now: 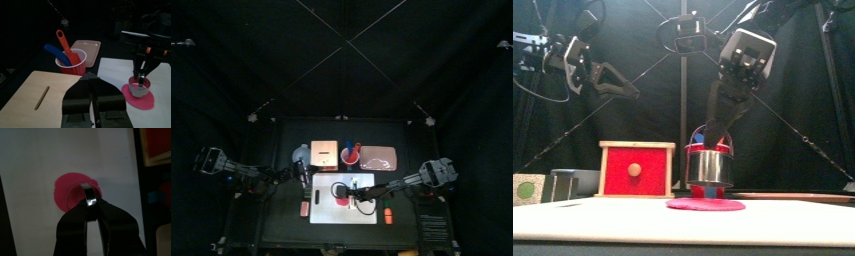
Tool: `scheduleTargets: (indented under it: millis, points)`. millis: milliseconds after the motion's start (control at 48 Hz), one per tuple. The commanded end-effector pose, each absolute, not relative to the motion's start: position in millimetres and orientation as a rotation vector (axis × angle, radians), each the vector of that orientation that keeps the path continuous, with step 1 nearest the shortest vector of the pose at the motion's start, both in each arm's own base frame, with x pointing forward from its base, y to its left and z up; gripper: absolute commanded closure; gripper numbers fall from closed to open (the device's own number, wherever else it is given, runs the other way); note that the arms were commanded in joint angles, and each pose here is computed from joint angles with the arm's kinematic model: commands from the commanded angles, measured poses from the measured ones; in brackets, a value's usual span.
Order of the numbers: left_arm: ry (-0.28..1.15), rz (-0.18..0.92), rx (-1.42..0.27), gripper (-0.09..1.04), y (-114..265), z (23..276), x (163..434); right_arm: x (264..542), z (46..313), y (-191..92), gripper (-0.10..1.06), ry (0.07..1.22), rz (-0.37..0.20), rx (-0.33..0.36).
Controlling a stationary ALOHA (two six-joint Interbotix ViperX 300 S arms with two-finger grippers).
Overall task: Get the cutter from the drawer then cut the dough then place the extra dough in the bowl
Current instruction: Cut the dough
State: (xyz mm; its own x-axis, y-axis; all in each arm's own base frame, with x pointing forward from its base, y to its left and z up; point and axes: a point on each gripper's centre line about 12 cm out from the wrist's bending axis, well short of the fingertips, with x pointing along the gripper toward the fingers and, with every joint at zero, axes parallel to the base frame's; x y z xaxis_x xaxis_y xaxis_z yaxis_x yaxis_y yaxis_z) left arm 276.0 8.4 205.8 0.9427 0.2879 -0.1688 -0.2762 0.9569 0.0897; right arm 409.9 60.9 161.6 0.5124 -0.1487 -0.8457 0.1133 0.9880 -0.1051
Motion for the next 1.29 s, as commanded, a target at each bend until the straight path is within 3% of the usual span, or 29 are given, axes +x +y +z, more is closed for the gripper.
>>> scheduleTargets:
  millis: [21,562,792,896,1062,1292]
  points:
    - [0.167,0.295,0.059,0.68,8.4,209.9,278.6,416.5,174.0,62.0,0.49,0.982,-0.152,-0.026]
    - [0.182,0.308,0.048,0.68,10.4,205.5,275.3,421.7,160.3,64.5,0.47,0.992,-0.143,0.002]
    - [0.201,0.319,0.046,0.66,13.2,199.7,271.2,422.6,182.4,65.8,0.20,0.932,-0.126,0.009]
    - [0.195,0.316,0.043,0.58,11.8,201.6,272.6,420.3,197.9,64.6,0.13,0.895,-0.122,0.006]
    - [0.171,0.294,0.036,0.38,5.6,210.4,279.3,402.3,209.2,56.9,0.12,0.859,-0.120,-0.036]
    - [0.136,0.221,0.019,0.13,-17.4,220.8,286.3,365.2,214.4,55.5,0.13,0.646,0.051,0.007]
